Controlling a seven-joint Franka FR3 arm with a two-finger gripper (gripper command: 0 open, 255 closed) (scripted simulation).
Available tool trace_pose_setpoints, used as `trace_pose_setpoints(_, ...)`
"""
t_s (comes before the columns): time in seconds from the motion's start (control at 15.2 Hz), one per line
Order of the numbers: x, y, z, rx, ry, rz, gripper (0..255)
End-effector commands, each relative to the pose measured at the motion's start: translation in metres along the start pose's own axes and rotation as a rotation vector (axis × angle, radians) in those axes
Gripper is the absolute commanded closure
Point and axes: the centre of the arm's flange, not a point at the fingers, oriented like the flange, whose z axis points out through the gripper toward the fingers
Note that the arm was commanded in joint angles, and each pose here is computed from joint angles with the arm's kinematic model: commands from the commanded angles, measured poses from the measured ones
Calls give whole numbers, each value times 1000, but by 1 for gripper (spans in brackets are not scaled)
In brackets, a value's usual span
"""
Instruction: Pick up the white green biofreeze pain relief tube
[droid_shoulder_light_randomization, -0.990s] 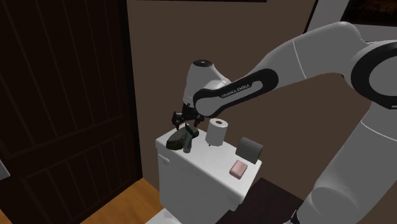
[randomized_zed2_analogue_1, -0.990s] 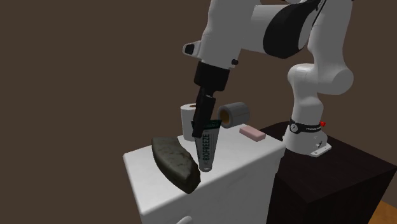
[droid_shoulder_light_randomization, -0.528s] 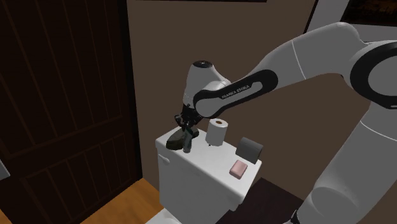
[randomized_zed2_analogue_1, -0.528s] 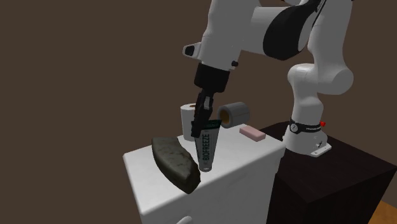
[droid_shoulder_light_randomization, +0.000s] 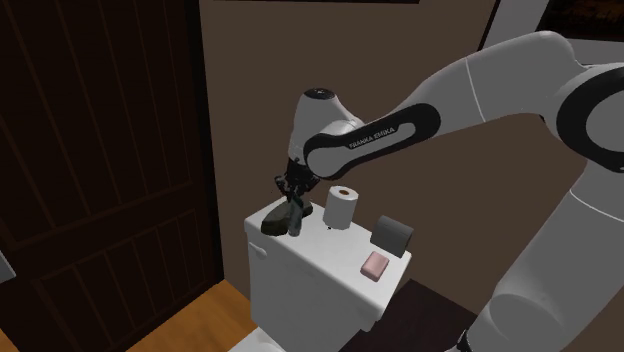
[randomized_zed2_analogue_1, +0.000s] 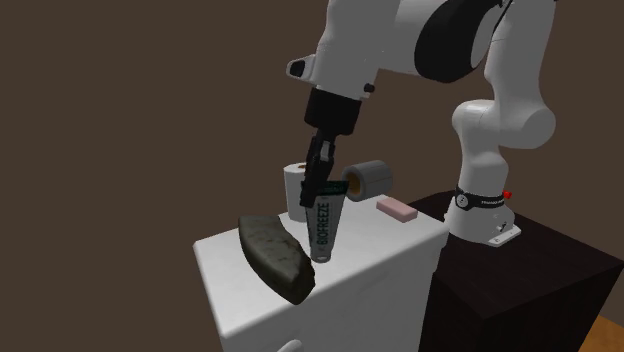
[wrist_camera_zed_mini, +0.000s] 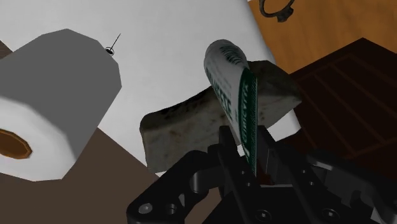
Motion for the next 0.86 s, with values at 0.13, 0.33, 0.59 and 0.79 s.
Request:
trace_pose_setpoints(0.13, 5, -1, -21, 0, 0, 0, 255)
trace_pose_setpoints(0.33, 9, -1, -36, 0, 0, 0, 255)
trace_pose_setpoints(0.59, 15, -2, -57, 0, 0, 0, 255)
trace_pose_setpoints(0.79, 16, -2, -62, 0, 0, 0, 255)
